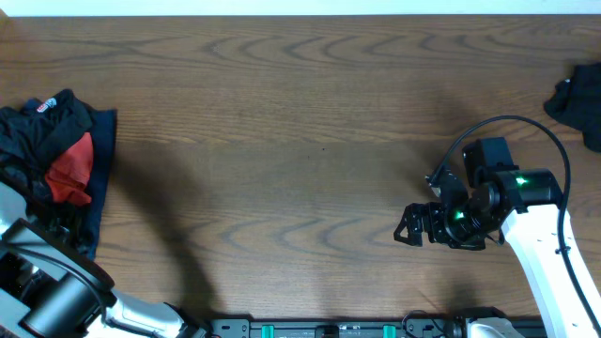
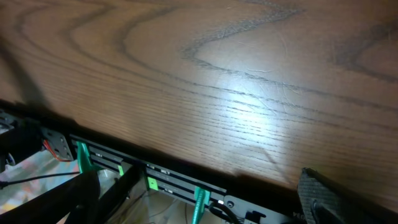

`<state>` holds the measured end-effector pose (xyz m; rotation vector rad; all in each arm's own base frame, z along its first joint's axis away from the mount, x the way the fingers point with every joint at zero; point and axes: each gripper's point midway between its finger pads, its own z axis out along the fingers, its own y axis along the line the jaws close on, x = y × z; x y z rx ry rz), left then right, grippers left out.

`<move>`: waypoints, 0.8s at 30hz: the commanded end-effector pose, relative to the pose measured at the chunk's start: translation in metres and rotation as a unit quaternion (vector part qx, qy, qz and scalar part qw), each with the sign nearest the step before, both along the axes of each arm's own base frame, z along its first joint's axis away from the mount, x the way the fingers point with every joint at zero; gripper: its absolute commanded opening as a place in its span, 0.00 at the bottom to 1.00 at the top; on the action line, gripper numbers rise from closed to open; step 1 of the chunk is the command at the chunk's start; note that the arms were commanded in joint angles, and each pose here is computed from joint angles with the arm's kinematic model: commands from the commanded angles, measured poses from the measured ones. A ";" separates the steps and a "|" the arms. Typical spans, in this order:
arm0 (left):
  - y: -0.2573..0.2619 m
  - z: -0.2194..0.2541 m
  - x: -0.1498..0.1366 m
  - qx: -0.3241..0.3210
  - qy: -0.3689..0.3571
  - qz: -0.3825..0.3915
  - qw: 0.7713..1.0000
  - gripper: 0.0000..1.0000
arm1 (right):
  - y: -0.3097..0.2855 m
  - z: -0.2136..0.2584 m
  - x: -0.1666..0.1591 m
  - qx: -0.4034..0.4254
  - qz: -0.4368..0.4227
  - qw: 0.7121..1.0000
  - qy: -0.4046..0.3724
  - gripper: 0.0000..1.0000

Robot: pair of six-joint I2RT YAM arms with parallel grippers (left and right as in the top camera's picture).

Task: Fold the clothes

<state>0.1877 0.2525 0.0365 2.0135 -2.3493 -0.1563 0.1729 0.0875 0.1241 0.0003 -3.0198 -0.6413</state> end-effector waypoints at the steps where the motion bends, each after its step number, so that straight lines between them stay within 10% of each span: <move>1: -0.001 -0.010 -0.002 -0.012 0.011 0.002 1.000 0.25 | 0.009 0.008 0.002 0.017 0.017 1.000 -0.011 0.99; 3: -0.001 -0.012 -0.002 -0.014 0.012 0.002 1.000 0.06 | 0.009 0.008 0.002 0.017 0.017 1.000 -0.011 0.99; 24: -0.054 0.057 0.083 0.053 -0.082 -0.148 0.984 0.06 | 0.007 0.006 0.018 0.009 0.017 0.999 -0.047 0.99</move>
